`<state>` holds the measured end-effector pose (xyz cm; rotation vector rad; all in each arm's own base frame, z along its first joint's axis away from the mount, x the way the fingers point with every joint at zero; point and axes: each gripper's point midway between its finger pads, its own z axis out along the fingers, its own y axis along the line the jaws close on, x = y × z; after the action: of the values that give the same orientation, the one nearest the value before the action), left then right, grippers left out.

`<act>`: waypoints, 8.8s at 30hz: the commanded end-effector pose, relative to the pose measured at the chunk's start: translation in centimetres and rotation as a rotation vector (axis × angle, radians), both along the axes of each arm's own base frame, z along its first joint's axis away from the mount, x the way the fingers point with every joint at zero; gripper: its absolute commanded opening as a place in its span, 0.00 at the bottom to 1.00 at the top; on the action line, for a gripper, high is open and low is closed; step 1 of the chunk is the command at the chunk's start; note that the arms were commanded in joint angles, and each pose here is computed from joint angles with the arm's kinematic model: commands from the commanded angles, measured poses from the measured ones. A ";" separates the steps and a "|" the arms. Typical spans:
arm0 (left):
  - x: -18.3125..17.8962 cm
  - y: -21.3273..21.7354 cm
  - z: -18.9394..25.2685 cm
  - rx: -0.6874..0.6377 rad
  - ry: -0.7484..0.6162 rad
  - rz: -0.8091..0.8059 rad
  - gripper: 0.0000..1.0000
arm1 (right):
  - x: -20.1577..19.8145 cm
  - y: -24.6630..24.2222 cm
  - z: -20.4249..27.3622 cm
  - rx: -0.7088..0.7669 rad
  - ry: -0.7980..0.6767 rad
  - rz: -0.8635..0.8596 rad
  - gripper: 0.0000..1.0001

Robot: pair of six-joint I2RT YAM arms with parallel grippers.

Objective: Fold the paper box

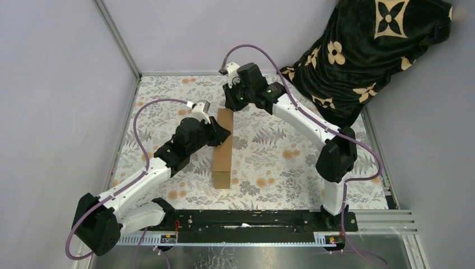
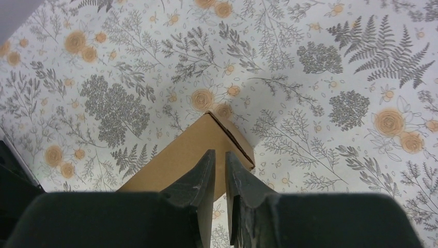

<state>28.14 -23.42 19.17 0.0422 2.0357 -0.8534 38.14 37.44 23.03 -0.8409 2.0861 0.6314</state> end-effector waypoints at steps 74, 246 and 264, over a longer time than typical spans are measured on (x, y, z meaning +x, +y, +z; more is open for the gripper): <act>-2.5 6.0 -11.3 0.247 0.321 0.121 0.20 | 8.3 -4.2 -2.3 -0.012 0.022 -0.260 0.39; 15.1 2.0 -0.7 0.025 0.104 0.227 0.18 | -22.7 -11.1 -8.3 0.104 0.287 -0.097 0.53; -0.9 11.8 -1.6 0.033 0.330 0.542 0.44 | -10.7 -6.0 -10.4 -0.059 0.189 0.059 0.58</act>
<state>29.67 -12.85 19.98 -0.5217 2.1317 -0.5594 26.27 30.28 12.06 -0.7548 2.3549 0.7243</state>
